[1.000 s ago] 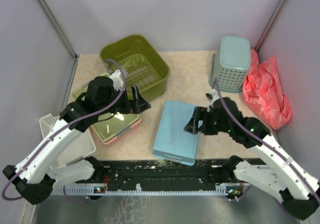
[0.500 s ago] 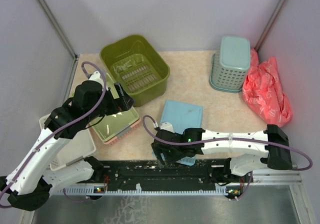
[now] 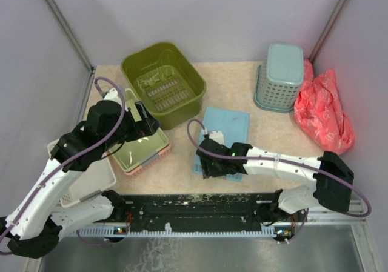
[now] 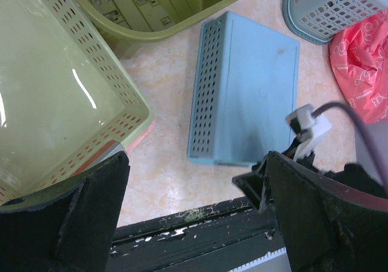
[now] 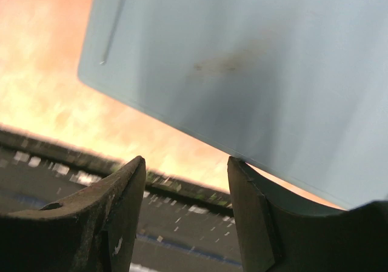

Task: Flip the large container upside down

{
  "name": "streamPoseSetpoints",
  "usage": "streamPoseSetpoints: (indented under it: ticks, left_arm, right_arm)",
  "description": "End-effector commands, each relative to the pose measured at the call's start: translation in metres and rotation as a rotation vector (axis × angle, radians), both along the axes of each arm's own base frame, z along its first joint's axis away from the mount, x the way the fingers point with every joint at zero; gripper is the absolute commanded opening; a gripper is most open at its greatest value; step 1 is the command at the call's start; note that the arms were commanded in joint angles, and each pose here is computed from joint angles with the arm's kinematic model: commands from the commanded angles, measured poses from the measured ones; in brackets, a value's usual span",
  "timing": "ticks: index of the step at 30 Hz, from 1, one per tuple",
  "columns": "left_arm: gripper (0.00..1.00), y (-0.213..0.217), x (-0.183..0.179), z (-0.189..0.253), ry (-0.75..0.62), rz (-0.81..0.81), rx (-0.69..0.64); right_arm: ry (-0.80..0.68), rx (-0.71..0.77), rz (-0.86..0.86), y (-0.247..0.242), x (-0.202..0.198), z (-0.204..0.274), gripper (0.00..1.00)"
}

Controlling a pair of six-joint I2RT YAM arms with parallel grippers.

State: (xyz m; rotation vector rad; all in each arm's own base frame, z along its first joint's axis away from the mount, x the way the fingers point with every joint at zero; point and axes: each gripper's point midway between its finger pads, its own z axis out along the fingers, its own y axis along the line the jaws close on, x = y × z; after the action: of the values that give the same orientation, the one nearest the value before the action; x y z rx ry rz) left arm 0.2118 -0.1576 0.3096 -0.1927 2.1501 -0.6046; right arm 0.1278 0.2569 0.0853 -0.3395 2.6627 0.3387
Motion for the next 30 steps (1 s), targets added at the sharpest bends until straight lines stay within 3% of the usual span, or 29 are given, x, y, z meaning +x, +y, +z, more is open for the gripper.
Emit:
streamPoseSetpoints:
  ticks: [1,5,13,17,20,23,30]
  left_arm:
    - [1.00,-0.001,0.002,0.003,-0.019,0.001,-0.014]
    - [1.00,0.001,0.001,0.006,-0.029,0.007,-0.017]
    - [1.00,0.004,0.000,0.003,-0.027,0.012,-0.002]
    - [1.00,0.007,-0.005,-0.006,0.010,0.025,-0.006]
    - [1.00,0.007,-0.009,-0.016,0.032,0.024,-0.012]
    - [0.99,0.005,-0.010,-0.019,0.043,0.018,-0.020]
    - [1.00,0.008,-0.011,-0.008,0.016,0.021,-0.029]
  right_arm:
    - [-0.149,-0.053,-0.103,-0.031,0.056,0.027,0.57]
    - [-0.171,0.027,-0.097,-0.026,0.057,0.049,0.57]
    - [0.028,0.183,-0.132,-0.023,0.009,0.008,0.53]
    - [0.012,0.145,-0.176,-0.032,0.011,-0.003,0.43]
    - [-0.061,0.087,-0.271,-0.043,0.038,-0.009,0.36]
    - [-0.086,0.126,-0.396,-0.053,0.086,-0.007,0.28]
    - [-0.178,0.163,-0.564,-0.077,0.213,0.015,0.26]
